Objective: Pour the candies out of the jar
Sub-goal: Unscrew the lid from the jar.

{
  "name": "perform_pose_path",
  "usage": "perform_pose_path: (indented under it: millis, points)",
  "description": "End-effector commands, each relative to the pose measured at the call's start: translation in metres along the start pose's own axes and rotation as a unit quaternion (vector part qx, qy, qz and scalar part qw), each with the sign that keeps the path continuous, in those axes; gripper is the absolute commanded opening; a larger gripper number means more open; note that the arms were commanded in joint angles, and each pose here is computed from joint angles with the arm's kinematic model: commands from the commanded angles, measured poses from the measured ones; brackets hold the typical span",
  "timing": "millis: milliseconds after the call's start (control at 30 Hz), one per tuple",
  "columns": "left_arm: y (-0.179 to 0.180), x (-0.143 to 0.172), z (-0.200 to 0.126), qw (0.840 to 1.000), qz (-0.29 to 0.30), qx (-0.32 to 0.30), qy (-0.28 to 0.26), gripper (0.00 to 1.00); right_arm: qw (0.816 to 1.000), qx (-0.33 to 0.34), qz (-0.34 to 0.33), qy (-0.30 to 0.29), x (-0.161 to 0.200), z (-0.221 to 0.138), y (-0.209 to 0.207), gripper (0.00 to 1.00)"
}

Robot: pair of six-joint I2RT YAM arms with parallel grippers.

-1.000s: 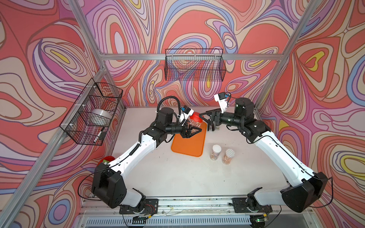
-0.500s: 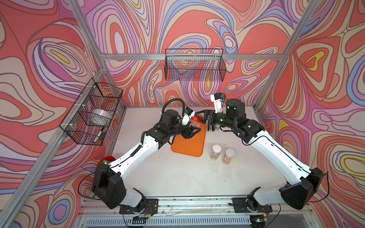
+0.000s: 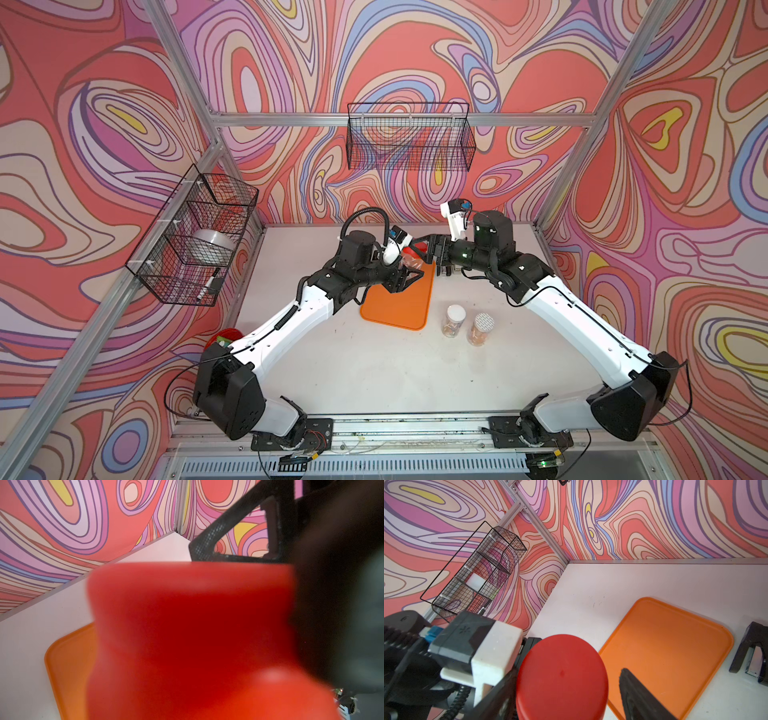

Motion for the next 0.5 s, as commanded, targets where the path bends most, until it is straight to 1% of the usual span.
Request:
perform_pose_path:
  millis: [0,133,367,467]
  points:
    - [-0.016,-0.017,-0.008,0.998,0.029,0.05,-0.032,0.0,0.999,-0.029,-0.024,0.02,0.008,0.006,0.003,0.8]
    - [-0.018,-0.018,-0.007,0.997,0.032,0.069,-0.027,0.0,0.998,-0.035,-0.035,0.025,0.011,0.004,0.004,0.83]
    - [-0.024,-0.019,-0.007,0.993,0.035,0.109,-0.024,0.0,0.999,-0.027,-0.035,0.018,0.012,0.012,-0.001,0.82]
    - [-0.024,-0.018,-0.008,0.993,0.036,0.109,-0.02,0.0,0.999,-0.031,-0.033,0.019,0.011,0.016,-0.002,0.82]
Point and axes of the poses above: each gripper's point midway between its finger pads, its own z axis out along the fingers, its own y axis along the line the jaws close on, x = y × z, the point moved 9 cm from there along -z, back along the fingers, and after that the axes turned 9 degrees about -z, right-handed, at the moved point
